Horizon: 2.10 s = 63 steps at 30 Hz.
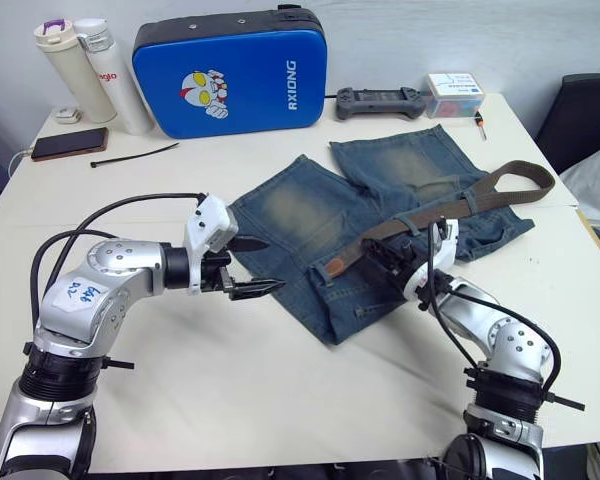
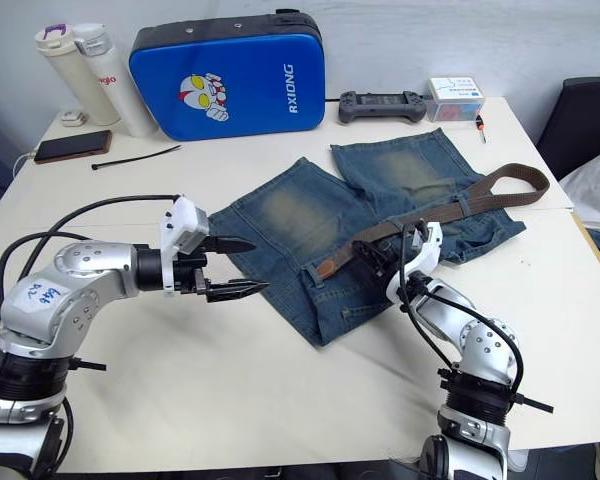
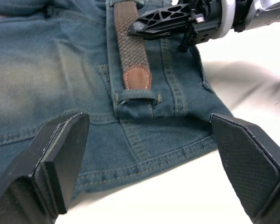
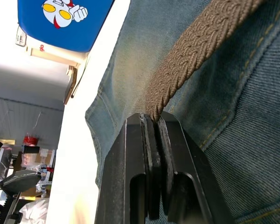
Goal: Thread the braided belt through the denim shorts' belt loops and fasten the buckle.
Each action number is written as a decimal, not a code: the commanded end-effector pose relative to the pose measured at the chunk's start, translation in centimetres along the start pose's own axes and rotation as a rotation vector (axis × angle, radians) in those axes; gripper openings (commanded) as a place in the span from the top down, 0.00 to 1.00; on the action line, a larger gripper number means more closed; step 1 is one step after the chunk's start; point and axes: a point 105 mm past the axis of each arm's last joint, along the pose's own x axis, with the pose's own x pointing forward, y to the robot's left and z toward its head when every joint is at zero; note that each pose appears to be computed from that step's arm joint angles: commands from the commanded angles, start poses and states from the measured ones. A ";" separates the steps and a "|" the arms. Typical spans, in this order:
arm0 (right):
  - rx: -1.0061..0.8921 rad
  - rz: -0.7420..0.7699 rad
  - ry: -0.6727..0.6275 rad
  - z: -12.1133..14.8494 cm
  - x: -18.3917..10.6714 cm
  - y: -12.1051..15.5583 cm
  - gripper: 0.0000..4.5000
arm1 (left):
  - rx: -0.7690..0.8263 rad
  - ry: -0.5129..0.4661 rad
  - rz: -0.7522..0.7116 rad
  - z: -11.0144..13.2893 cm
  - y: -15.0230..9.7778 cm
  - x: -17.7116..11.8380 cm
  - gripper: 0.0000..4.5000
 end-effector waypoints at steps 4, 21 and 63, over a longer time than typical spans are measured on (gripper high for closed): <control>-0.044 0.048 0.060 -2.5 0.8 1.3 0.99 | 0.044 -0.009 0.007 0.9 0.0 -0.4 0.00; -0.238 0.032 0.326 -7.9 0.6 2.5 0.76 | 0.047 -0.009 -0.020 0.7 -0.3 0.5 0.00; -0.098 0.045 0.322 -7.5 1.2 4.4 1.00 | 0.029 0.059 -0.025 -0.6 -0.6 0.5 0.00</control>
